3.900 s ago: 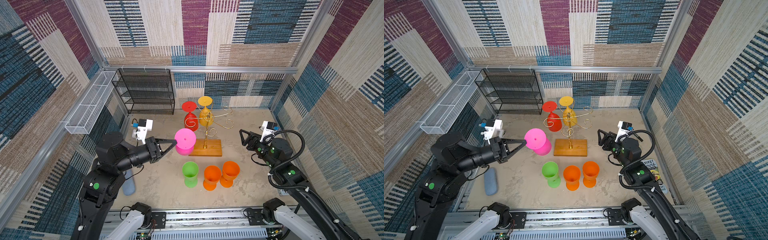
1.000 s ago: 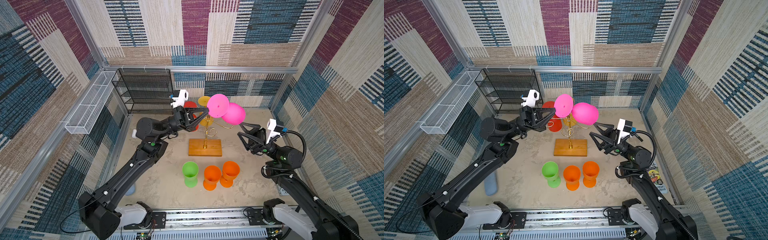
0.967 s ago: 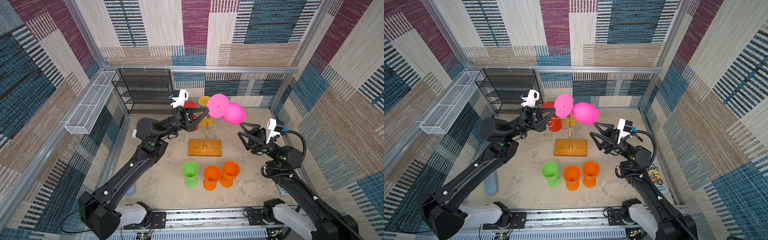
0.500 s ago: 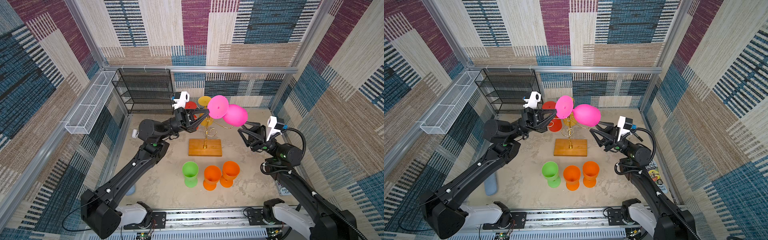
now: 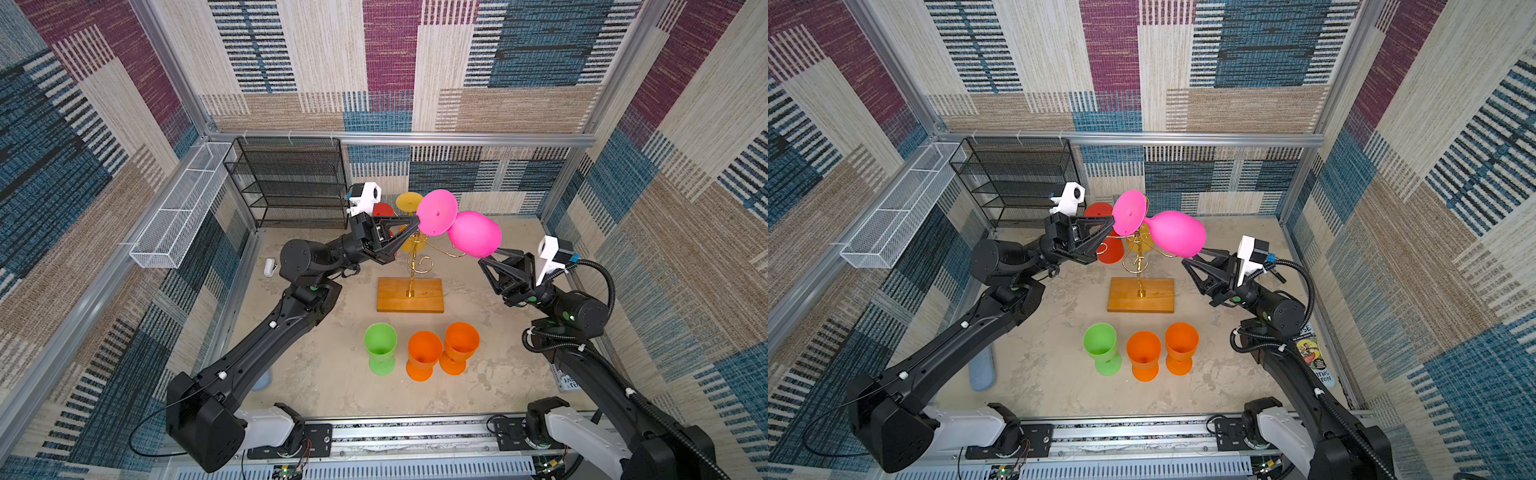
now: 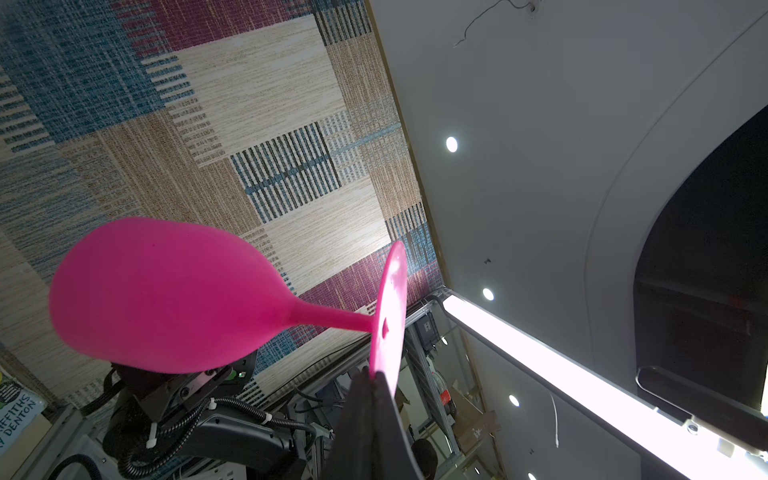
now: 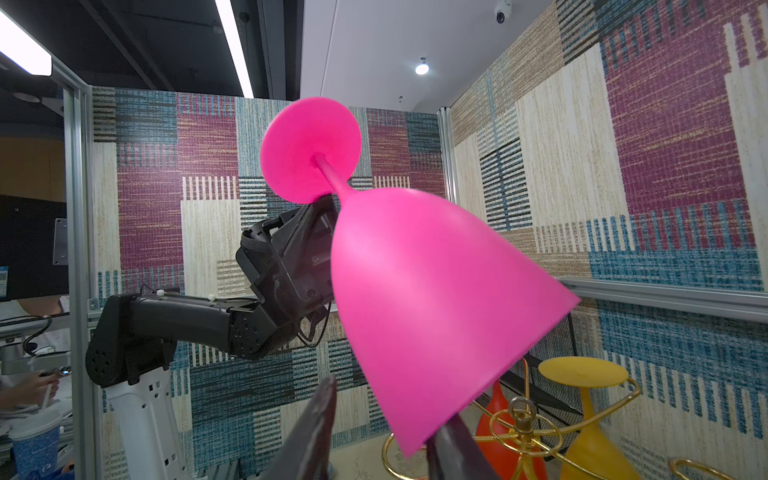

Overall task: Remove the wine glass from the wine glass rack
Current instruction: 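Close the right gripper on the magenta glass bowl while the left gripper opens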

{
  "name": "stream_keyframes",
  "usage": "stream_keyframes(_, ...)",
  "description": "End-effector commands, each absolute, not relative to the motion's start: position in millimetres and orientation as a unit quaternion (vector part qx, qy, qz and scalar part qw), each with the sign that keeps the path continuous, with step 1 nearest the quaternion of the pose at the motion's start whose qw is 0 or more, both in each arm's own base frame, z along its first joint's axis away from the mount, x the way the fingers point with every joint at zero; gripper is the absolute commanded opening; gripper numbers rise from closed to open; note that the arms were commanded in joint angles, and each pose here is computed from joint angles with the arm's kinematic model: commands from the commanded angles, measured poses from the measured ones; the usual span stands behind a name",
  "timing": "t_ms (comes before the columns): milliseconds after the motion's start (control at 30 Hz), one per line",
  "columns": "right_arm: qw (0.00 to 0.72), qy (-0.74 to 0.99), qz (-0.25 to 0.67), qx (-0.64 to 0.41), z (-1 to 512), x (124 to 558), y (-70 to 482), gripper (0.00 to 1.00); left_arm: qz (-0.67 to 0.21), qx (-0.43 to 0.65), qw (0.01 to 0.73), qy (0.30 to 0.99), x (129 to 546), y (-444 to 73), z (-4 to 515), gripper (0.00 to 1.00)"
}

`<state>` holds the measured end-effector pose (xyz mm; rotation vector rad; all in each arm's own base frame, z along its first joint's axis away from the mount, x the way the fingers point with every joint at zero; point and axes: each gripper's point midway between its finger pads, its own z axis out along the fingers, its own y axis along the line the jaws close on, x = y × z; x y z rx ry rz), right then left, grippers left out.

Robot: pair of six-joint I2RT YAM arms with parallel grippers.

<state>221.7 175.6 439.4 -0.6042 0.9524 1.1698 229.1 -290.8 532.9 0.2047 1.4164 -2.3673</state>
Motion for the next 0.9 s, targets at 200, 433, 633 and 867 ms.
stream_keyframes(200, 0.702, 0.403, 0.517, -0.279, 446, 211, 173, 0.23, -0.849, 0.077, 0.195, 0.486, 230, -288, 538, 0.0)
stream_keyframes(433, 0.708, 0.4, 0.513, -0.273, 450, 209, 171, 0.11, -0.855, 0.07, 0.188, 0.479, 236, -290, 536, 0.01)
stream_keyframes(633, 0.716, 0.405, 0.505, -0.263, 450, 208, 167, 0.03, -0.865, 0.064, 0.183, 0.463, 243, -292, 538, 0.13)
stream_keyframes(867, 0.736, 0.421, 0.481, -0.224, 460, 213, 156, 0.0, -0.874, 0.054, 0.183, 0.446, 254, -293, 538, 0.26)
